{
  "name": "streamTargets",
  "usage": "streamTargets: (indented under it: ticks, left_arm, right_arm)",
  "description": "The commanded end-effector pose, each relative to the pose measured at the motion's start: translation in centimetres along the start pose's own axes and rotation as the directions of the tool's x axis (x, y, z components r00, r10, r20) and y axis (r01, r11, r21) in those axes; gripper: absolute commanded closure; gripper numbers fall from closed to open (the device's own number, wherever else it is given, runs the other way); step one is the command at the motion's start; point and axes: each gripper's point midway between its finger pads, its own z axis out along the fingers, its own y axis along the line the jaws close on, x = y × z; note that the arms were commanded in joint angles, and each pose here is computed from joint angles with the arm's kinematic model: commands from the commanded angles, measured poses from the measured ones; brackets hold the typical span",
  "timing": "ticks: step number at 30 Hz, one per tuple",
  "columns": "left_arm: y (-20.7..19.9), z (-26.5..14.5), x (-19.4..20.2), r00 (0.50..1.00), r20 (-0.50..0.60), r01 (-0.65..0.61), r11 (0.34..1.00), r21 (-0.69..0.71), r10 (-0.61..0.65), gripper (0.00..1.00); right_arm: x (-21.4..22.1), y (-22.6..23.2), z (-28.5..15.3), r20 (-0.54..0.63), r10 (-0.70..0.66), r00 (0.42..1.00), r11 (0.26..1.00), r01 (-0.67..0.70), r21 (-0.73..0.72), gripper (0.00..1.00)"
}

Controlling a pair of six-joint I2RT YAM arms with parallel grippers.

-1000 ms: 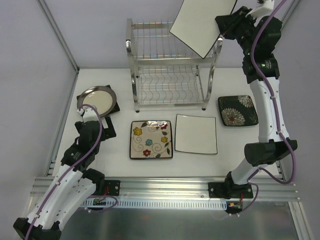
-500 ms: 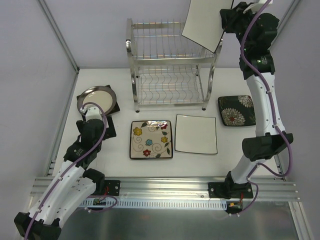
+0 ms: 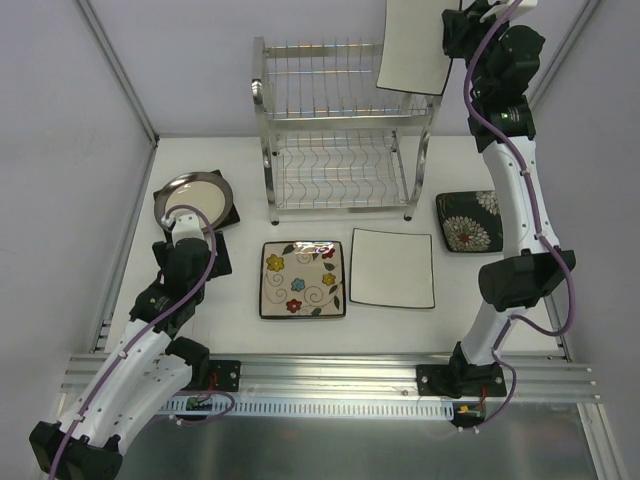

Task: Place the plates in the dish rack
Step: Insert the plate into the dish rack

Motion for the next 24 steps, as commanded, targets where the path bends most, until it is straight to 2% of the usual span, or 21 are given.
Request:
streamTargets:
  ticks: [1, 14, 24]
  left_arm:
    - [0.7, 0.2, -0.7, 0.999, 0.033, -0.001, 0.999, -0.039, 0.003, 0.01]
    - [1.2, 0.2, -0.5, 0.999, 0.048, 0.001, 0.998, -0.059, 0.002, 0.01]
    - [1.2, 0.3, -0.4, 0.999, 0.046, -0.003, 0.998, -0.061, 0.006, 0.01]
  right_arm:
    - [-15.7, 2.6, -3.0, 0.464, -0.015, 0.885, 0.998, 0.038, -0.04, 1.0]
    - [-18.1, 1.4, -3.1, 0.607, -0.075, 0.791, 0.997, 0.064, 0.04, 0.99]
    - [-17.5, 1.2, -2.5, 0.618, -0.159, 0.77, 0.987, 0.141, 0.078, 1.0]
